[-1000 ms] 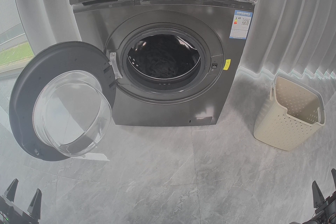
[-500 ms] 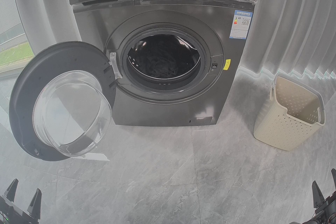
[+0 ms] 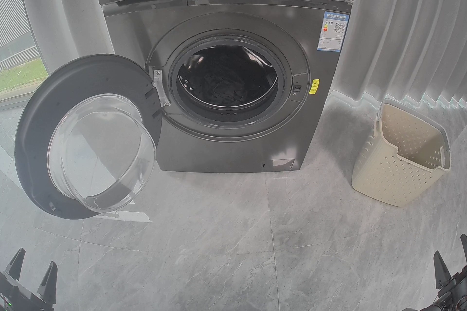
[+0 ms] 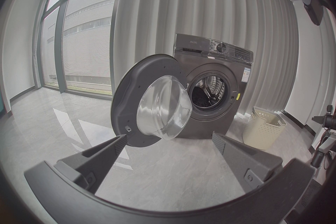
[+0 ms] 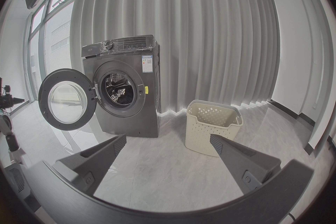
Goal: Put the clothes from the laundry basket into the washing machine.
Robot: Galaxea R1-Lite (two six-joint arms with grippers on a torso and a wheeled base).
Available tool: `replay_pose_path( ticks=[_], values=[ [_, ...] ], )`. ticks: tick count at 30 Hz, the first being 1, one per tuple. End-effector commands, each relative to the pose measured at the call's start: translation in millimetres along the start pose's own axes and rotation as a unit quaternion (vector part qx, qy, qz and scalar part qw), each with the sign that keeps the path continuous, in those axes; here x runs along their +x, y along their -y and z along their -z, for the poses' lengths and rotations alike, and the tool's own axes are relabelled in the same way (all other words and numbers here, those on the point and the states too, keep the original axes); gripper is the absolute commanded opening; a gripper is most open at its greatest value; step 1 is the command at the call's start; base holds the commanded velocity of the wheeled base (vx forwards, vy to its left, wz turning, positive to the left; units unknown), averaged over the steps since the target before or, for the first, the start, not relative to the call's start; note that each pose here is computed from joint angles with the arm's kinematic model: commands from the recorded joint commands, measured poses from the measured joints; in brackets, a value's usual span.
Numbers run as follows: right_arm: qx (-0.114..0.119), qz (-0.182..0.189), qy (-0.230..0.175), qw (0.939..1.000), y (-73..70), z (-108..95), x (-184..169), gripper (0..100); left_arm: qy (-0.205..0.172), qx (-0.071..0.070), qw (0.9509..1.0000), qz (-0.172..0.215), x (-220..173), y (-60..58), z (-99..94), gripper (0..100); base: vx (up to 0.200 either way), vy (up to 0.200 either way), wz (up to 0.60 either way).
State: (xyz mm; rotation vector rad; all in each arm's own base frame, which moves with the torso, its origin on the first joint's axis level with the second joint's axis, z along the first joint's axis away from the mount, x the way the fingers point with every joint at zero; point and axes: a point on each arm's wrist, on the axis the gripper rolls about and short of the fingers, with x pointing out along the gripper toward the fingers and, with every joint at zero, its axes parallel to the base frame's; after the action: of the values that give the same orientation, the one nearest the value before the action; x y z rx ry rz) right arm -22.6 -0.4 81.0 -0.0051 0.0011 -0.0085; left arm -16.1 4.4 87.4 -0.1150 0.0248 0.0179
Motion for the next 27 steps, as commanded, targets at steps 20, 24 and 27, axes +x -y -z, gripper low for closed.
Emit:
replay_pose_path(
  ticks=[20,24,27],
  values=[
    [-0.001,0.0,-0.009,1.0,0.0,4.9,1.4,100,0.014,0.043,0.999,-0.002,-6.3,2.7,11.5,100,0.0,0.0,0.0],
    [0.0,0.0,-0.009,1.0,0.0,4.9,1.4,100,0.014,0.042,0.999,-0.002,-6.3,2.7,11.5,100,0.0,0.0,0.0],
    [0.0,0.0,-0.009,1.0,0.0,4.9,1.4,100,0.013,0.042,0.999,-0.002,-6.1,2.7,11.9,100,0.2,0.0,0.0]
  ],
)
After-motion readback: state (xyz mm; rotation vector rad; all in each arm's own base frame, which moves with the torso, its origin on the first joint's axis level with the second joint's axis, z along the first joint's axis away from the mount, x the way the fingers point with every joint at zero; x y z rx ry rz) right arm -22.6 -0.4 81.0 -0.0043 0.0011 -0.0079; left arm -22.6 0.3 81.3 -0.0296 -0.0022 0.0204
